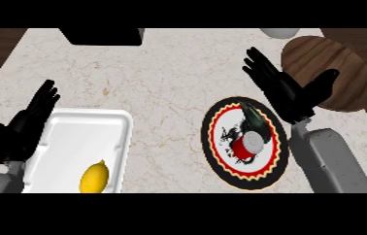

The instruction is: Pick the eggplant from the plate and place it in the bowl

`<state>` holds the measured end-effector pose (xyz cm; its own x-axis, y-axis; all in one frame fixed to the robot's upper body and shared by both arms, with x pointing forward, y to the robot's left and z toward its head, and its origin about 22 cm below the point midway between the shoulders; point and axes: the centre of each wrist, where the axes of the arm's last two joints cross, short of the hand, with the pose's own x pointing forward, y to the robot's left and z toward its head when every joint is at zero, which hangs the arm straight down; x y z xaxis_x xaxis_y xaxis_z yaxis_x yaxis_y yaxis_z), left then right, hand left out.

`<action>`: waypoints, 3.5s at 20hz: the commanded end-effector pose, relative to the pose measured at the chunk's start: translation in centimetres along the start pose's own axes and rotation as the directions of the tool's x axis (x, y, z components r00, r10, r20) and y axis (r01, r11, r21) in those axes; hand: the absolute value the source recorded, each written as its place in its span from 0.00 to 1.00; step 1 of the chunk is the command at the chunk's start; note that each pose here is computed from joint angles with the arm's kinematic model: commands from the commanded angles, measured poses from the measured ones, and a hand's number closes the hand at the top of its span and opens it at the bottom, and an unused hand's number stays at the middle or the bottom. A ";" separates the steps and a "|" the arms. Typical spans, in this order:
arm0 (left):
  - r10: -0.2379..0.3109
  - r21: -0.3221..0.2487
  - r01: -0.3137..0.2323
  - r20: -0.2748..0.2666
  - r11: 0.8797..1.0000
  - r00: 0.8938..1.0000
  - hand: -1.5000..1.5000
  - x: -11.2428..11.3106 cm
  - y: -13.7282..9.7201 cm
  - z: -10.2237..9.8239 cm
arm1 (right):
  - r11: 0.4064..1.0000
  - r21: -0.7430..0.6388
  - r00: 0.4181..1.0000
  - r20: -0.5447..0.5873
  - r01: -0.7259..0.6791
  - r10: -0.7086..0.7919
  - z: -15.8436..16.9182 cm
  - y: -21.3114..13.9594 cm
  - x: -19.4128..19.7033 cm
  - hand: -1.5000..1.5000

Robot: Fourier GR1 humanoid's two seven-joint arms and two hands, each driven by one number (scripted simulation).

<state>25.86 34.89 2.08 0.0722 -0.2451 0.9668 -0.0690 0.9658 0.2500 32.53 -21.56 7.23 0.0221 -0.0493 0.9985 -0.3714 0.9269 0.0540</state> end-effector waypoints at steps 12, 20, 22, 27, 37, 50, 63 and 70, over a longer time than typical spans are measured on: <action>-0.072 0.039 0.065 0.216 0.997 0.974 0.50 6.9 -4.6 -3.1 | 0.957 0.283 0.989 0.113 0.064 -0.099 2.4 -14.4 -1.0 0.00; -0.068 0.039 0.062 0.192 0.997 0.979 0.50 7.3 -7.3 -3.1 | 0.799 0.537 0.962 0.181 -0.272 0.205 1.0 -16.1 6.3 0.00; -0.063 0.030 0.058 0.209 0.998 0.976 0.50 8.9 -8.2 -3.8 | 0.729 0.582 0.932 0.185 -0.360 0.312 -0.5 -14.6 8.0 0.00; -0.088 0.038 0.082 0.192 0.996 0.977 0.50 7.2 -7.6 -3.5 | 0.572 0.635 0.830 0.213 -0.519 0.516 -1.9 -12.4 10.0 0.00; -0.095 0.040 0.089 0.190 0.995 0.977 0.50 8.2 -7.8 -3.5 | 0.294 0.788 0.737 0.275 -0.541 0.618 -4.7 -6.7 6.4 0.00; -0.094 0.040 0.088 0.189 0.995 0.977 0.50 8.3 -8.2 -2.4 | 0.037 0.819 0.526 0.333 -0.573 0.783 -5.2 -7.4 1.4 0.00; -0.103 0.089 0.088 0.186 0.992 0.977 0.50 7.7 -8.0 -3.3 | 0.018 0.829 0.539 0.348 -0.560 0.768 -5.0 -6.7 -5.8 0.00; -0.080 0.065 0.070 0.160 0.995 0.984 0.50 7.1 -7.7 -2.8 | -0.079 0.822 0.502 0.418 -0.564 0.757 -6.4 -4.3 -7.7 1.00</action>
<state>30.01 26.12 8.03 -0.0885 -0.3419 0.9356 -0.1313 0.9351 0.3293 40.36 -23.49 0.92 -0.6548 0.5913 0.4708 -0.7171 -0.2893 -0.6341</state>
